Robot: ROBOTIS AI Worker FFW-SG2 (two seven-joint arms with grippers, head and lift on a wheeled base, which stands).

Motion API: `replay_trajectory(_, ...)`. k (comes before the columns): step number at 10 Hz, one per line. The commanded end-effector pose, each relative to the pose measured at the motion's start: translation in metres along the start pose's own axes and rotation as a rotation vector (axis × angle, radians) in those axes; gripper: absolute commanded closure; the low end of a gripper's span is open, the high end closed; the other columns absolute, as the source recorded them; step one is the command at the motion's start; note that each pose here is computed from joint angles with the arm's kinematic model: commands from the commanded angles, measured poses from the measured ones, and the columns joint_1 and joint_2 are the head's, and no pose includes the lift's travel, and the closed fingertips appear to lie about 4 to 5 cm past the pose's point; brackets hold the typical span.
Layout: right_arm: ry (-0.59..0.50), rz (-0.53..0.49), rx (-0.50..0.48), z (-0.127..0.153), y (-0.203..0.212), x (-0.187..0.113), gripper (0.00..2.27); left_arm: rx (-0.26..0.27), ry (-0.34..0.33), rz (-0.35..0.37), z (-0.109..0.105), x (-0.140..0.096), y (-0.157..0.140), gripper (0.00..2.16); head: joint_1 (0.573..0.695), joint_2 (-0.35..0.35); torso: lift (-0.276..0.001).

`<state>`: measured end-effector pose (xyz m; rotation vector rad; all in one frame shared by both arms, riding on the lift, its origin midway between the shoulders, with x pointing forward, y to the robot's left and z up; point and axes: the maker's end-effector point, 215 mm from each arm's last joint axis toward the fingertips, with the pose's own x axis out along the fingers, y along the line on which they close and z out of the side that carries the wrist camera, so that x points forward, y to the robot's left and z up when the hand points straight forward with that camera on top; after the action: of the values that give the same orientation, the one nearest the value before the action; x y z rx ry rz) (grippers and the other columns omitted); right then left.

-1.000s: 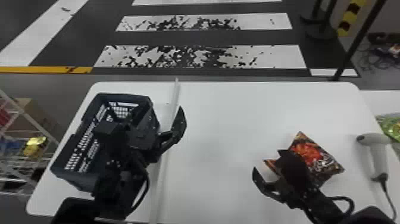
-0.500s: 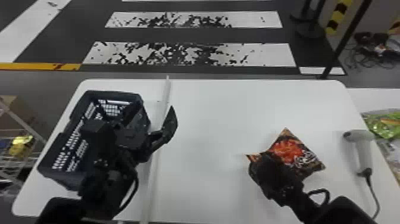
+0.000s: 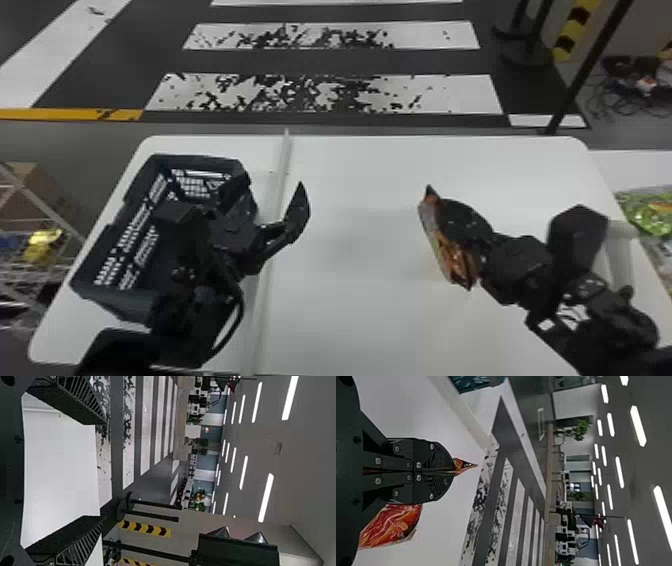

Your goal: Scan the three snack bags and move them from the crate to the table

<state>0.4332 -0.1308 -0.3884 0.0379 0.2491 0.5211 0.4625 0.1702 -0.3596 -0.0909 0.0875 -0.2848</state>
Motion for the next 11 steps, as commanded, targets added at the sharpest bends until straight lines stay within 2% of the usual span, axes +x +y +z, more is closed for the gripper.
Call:
replay_trajectory(1,-0.203,-0.025,0.371,0.035,-0.05,-0.022,2.24,0.0,0.002,-0.01,-0.001,0.001,-0.005,0.02,0.695,0.056,-0.062)
replay_trajectory(3,-0.376,0.005,0.715,0.029,-0.104,-0.041,2.24,0.0,0.005,-0.018,-0.003,0.003,-0.009,0.02,0.695,-0.025,-0.062)
replay_trajectory(4,-0.427,-0.02,0.827,0.005,-0.131,-0.047,2.24,-0.002,0.008,-0.025,-0.005,0.003,-0.013,0.02,0.695,-0.067,-0.062)
replay_trajectory(5,-0.454,-0.059,0.937,-0.031,-0.154,-0.051,2.24,-0.003,0.01,-0.029,-0.006,0.004,-0.016,0.02,0.695,-0.086,-0.062)
replay_trajectory(6,-0.466,-0.136,0.972,-0.064,-0.178,-0.059,2.24,-0.004,0.014,-0.034,-0.008,0.004,-0.018,0.02,0.695,-0.128,-0.062)
replay_trajectory(7,-0.473,-0.206,0.968,-0.086,-0.195,-0.07,2.24,-0.004,0.018,-0.038,-0.011,0.004,-0.02,0.02,0.695,-0.166,-0.062)
replay_trajectory(9,-0.468,-0.274,0.81,-0.088,-0.199,-0.095,2.24,0.001,0.021,-0.05,-0.012,0.005,-0.028,0.02,0.695,-0.231,-0.062)
replay_trajectory(10,-0.49,-0.273,0.654,-0.068,-0.189,-0.117,1.93,0.002,0.019,-0.051,-0.011,0.005,-0.027,0.02,0.695,-0.252,-0.062)
replay_trajectory(11,-0.44,-0.263,0.519,-0.054,-0.169,-0.119,1.09,0.001,0.02,-0.053,-0.012,0.005,-0.029,0.02,0.695,-0.263,-0.062)
